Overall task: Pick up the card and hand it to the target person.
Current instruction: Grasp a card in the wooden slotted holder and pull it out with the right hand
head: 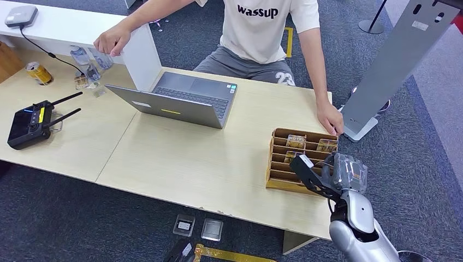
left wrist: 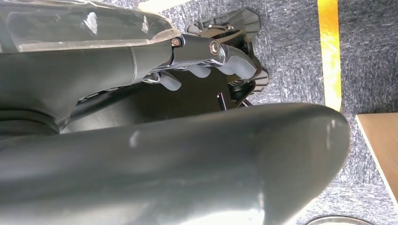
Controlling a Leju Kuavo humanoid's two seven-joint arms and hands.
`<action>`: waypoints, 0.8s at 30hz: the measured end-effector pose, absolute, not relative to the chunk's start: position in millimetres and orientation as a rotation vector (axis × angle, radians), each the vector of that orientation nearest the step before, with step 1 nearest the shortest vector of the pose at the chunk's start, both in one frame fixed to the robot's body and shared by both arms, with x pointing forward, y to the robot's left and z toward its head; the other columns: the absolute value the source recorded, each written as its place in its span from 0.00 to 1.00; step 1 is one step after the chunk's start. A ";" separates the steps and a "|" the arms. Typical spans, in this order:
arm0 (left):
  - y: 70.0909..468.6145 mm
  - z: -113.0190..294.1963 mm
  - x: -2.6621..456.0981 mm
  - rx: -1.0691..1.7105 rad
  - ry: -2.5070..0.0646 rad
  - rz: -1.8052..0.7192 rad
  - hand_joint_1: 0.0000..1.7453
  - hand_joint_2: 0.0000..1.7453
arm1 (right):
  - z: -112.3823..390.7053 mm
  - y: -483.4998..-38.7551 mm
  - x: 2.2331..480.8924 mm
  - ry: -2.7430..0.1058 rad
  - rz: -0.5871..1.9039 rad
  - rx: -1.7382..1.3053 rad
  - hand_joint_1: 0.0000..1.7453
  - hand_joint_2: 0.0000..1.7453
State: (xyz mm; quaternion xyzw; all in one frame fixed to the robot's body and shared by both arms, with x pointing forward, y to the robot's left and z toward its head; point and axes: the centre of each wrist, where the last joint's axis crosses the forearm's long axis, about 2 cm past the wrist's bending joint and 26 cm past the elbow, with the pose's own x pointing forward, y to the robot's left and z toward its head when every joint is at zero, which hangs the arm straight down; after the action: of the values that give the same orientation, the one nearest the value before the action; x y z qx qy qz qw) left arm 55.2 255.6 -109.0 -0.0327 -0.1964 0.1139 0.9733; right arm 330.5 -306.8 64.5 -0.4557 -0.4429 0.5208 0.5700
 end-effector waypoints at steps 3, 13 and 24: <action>255.6 -109.0 55.2 -0.065 -0.396 0.230 0.00 0.00 | 64.5 -306.6 330.6 -1.041 1.222 -1.070 0.76 1.00; 255.7 -109.0 55.3 -0.062 -0.396 0.219 0.00 1.00 | 63.9 -306.3 330.5 -1.043 1.218 -1.062 0.80 1.00; 255.6 -109.0 55.5 -0.060 -0.412 0.203 0.00 1.00 | 63.5 -306.8 330.4 -1.041 1.208 -1.063 0.80 1.00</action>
State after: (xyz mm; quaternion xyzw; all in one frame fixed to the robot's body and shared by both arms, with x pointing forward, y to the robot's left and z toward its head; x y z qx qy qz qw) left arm 55.5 255.6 -109.0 -0.0298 -0.2040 0.1007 0.9733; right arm 330.4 -306.8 63.5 -0.4539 -0.4443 0.5157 0.5751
